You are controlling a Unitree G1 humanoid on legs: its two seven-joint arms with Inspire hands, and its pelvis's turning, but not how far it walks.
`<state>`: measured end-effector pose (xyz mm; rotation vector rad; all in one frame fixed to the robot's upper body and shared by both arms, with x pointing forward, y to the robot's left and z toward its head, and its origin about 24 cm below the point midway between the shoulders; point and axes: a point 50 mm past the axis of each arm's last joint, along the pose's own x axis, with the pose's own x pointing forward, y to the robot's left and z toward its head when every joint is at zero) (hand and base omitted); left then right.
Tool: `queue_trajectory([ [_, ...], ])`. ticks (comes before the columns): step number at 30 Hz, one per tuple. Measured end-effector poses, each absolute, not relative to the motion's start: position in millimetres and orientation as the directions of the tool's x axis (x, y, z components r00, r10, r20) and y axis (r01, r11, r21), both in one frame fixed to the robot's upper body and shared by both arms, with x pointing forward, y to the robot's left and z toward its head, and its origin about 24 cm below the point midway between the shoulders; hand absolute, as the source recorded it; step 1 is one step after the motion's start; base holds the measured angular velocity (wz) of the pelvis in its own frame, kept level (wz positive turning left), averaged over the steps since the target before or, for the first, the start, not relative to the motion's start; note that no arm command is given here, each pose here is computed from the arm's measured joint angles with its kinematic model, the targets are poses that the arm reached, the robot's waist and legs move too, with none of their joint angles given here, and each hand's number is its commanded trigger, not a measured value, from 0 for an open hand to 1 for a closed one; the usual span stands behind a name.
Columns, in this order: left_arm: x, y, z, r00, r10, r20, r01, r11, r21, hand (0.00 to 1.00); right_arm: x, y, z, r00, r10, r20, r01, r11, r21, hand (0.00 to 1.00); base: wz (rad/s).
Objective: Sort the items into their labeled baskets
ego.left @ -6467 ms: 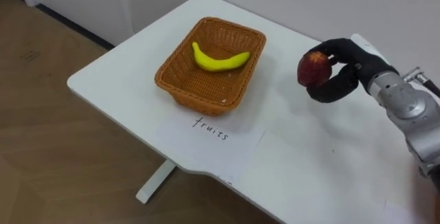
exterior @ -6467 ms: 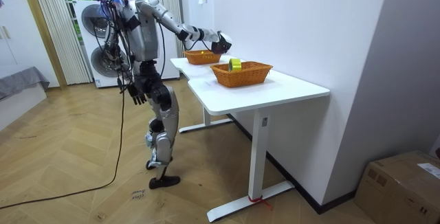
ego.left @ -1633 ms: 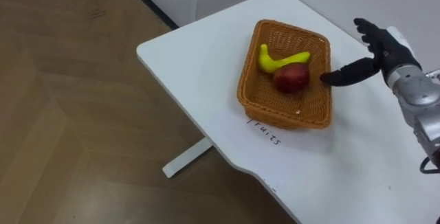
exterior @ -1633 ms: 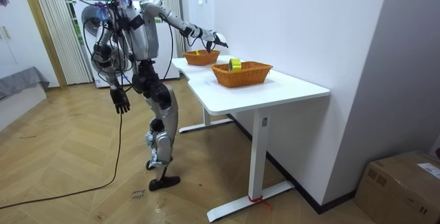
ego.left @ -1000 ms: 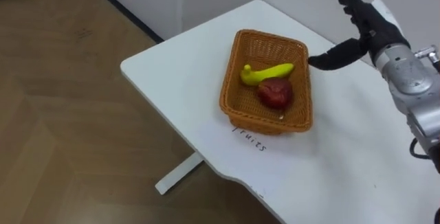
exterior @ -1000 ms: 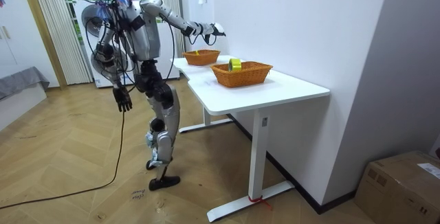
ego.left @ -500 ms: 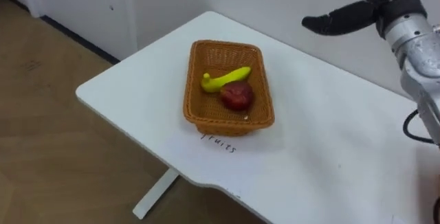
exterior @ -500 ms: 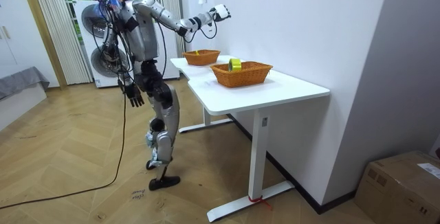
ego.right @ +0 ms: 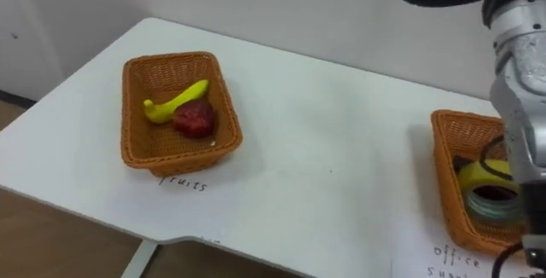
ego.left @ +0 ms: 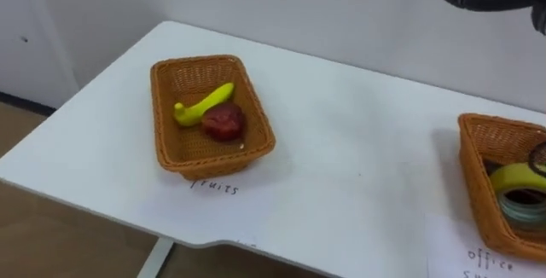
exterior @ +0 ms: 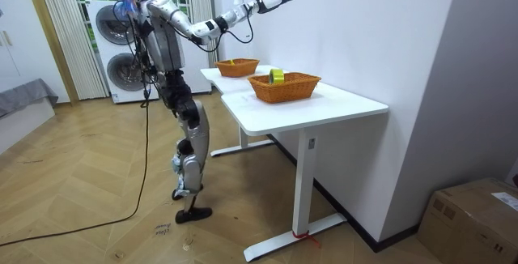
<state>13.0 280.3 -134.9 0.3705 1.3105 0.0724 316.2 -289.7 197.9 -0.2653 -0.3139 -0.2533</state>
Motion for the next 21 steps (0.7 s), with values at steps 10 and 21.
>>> queue_trajectory([
  [10,27.1,282.4,-134.3,0.312,0.274,-0.91,0.133,0.935,0.327,0.0,287.1,-321.9,195.6,0.86,-0.36,0.361,0.433,0.89,-0.142,0.0,-0.24],
  [21,28.1,285.1,-132.9,0.34,0.33,-0.881,0.091,0.921,0.38,0.0,256.8,-358.1,179.5,0.766,-0.565,0.307,0.596,0.803,-0.01,0.0,-0.21],
])
